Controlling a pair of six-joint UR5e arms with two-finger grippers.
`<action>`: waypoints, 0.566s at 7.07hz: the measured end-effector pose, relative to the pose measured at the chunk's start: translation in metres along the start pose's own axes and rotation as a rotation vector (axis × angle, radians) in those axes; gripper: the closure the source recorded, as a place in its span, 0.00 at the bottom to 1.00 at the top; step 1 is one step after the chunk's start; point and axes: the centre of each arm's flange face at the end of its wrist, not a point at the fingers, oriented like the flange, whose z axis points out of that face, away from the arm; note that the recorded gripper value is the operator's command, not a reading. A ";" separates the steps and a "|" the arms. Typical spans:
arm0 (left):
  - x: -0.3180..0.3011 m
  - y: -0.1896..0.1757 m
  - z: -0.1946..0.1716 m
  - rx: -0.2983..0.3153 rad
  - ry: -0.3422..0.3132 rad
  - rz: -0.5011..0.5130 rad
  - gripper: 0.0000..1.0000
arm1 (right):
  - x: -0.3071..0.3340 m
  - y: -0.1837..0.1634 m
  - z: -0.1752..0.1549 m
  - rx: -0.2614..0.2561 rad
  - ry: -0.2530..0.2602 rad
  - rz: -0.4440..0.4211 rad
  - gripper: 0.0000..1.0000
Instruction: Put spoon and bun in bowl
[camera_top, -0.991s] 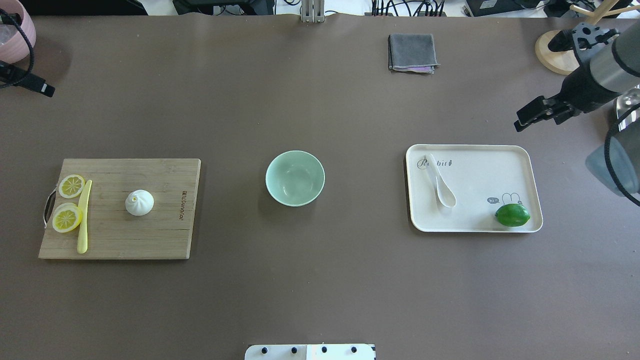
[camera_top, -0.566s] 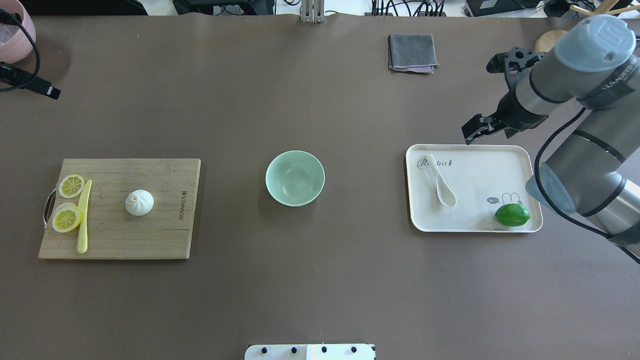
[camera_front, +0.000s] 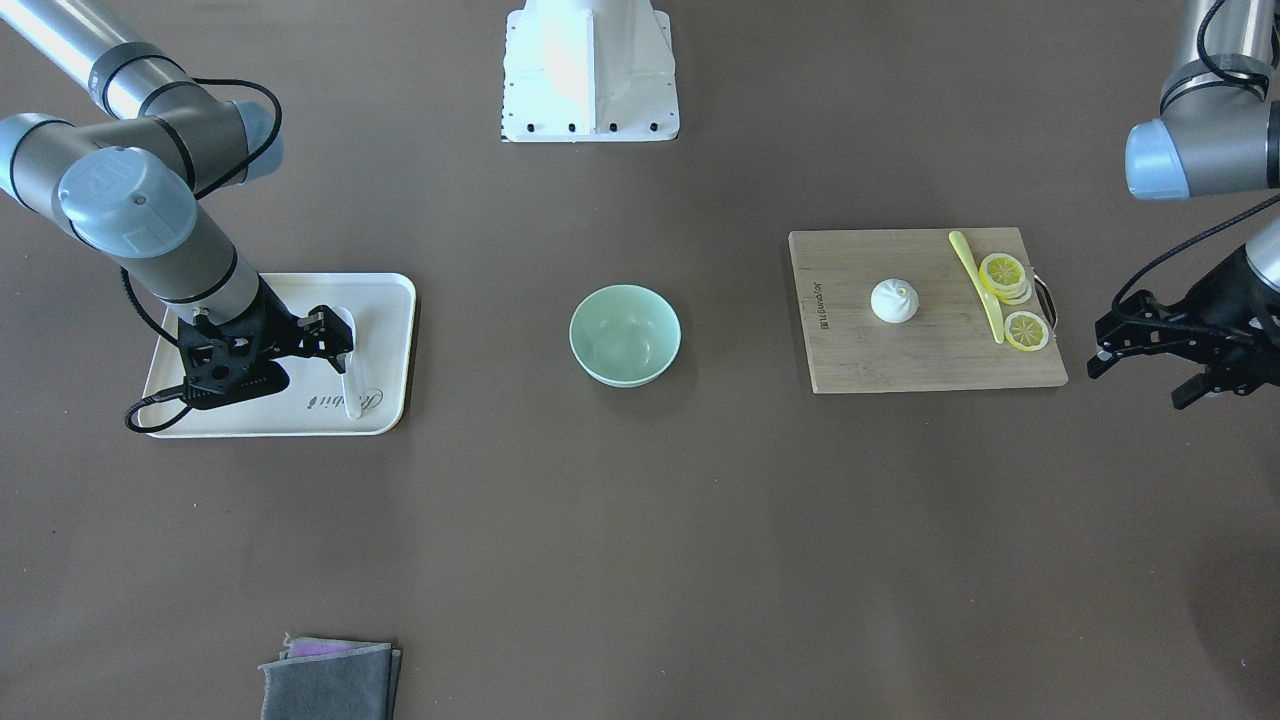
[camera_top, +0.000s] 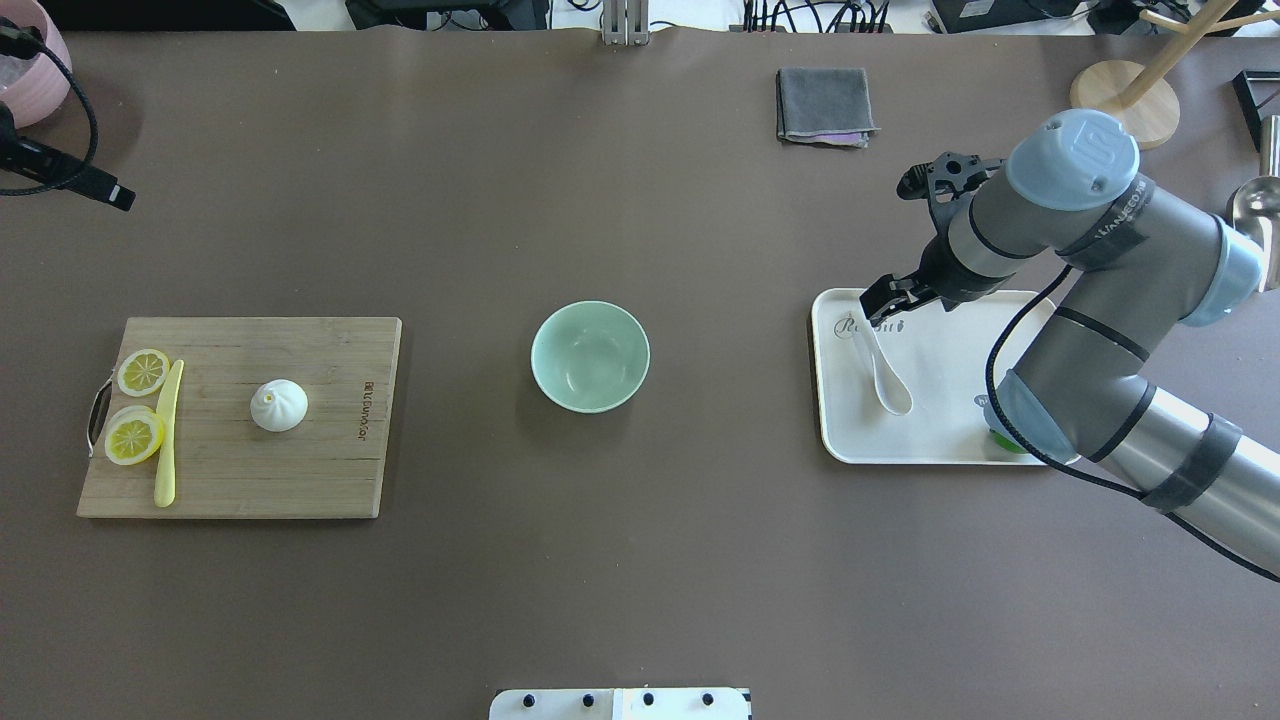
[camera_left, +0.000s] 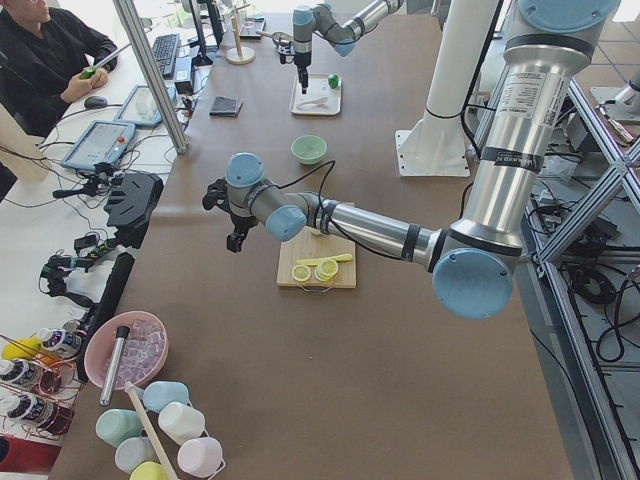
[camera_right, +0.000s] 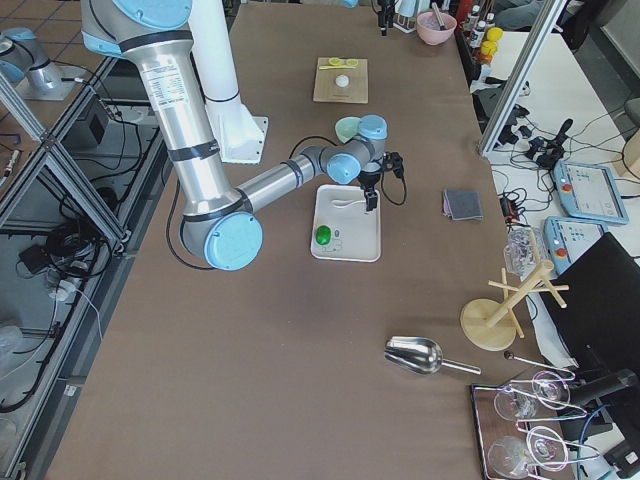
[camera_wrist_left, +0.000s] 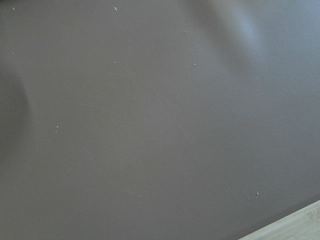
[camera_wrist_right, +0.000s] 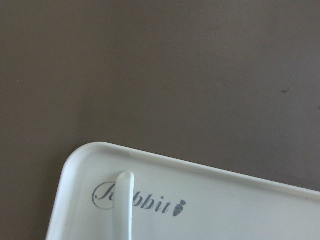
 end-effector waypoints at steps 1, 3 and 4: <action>0.001 0.000 0.001 -0.002 0.001 0.001 0.02 | -0.008 0.000 0.010 -0.009 0.005 -0.009 0.03; 0.001 0.000 0.001 -0.002 0.001 0.002 0.02 | -0.021 0.008 0.024 -0.027 0.009 -0.026 0.22; 0.002 -0.001 0.001 -0.002 0.002 0.002 0.02 | -0.025 0.011 0.029 -0.035 0.012 -0.031 0.27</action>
